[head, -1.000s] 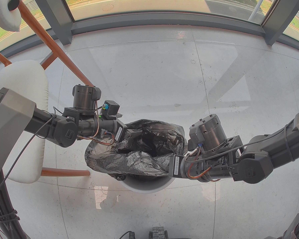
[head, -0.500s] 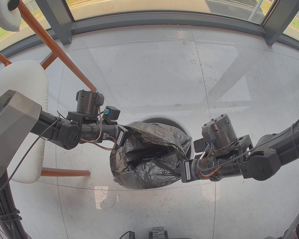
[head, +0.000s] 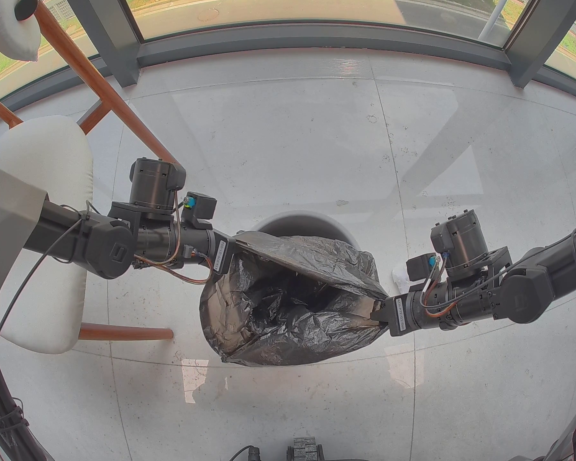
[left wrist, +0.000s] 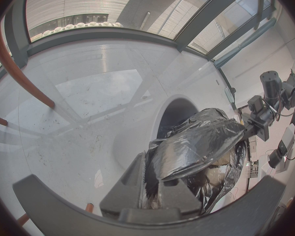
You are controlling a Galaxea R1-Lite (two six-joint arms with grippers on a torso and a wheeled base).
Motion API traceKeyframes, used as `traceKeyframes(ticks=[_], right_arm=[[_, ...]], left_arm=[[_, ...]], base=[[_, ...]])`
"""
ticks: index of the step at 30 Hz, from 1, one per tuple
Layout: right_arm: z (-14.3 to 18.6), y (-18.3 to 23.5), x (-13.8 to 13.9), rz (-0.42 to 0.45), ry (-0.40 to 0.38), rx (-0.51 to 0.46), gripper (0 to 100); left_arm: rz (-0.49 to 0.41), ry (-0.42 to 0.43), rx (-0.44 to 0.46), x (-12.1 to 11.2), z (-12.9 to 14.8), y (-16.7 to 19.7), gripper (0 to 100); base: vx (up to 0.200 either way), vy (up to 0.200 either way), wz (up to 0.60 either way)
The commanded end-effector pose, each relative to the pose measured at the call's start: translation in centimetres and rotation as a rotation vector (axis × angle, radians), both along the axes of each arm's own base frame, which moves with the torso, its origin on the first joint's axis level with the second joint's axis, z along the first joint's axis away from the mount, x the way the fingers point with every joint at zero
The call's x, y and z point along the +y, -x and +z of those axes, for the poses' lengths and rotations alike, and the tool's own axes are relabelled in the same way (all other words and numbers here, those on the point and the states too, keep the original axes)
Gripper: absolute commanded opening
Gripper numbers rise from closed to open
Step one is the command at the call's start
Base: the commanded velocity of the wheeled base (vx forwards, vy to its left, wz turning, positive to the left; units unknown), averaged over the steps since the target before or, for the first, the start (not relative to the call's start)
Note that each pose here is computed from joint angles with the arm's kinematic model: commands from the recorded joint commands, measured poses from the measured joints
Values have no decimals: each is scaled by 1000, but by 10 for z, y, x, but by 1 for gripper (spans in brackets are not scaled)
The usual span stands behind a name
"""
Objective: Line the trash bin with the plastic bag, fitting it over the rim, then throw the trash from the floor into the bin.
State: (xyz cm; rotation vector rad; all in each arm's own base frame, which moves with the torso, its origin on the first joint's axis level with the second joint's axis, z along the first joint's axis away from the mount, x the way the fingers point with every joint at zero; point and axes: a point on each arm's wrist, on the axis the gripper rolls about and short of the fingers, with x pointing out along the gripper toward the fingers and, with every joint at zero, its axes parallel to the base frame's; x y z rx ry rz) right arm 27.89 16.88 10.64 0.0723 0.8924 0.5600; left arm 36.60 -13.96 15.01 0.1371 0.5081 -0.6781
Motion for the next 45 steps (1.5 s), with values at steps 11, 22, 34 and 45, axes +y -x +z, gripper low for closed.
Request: traceKeyframes(ticks=[11, 22, 34, 45], right_arm=[[-3, -8, 2, -9, 6, -5, 0], [-1, -11, 9, 6, 0, -18, 0], [13, -29, 19, 2, -88, -156, 0], [41, -34, 35, 51, -185, -213, 0]], left_arm=[[-2, -25, 45, 5, -11, 11, 100], [15, -40, 50, 7, -14, 12, 100], [25, -104, -39, 29, 0, 12, 100], [27, -103, -42, 29, 1, 11, 100]], base=[[0, 0, 0], [0, 0, 0], [0, 0, 0], [0, 0, 0]])
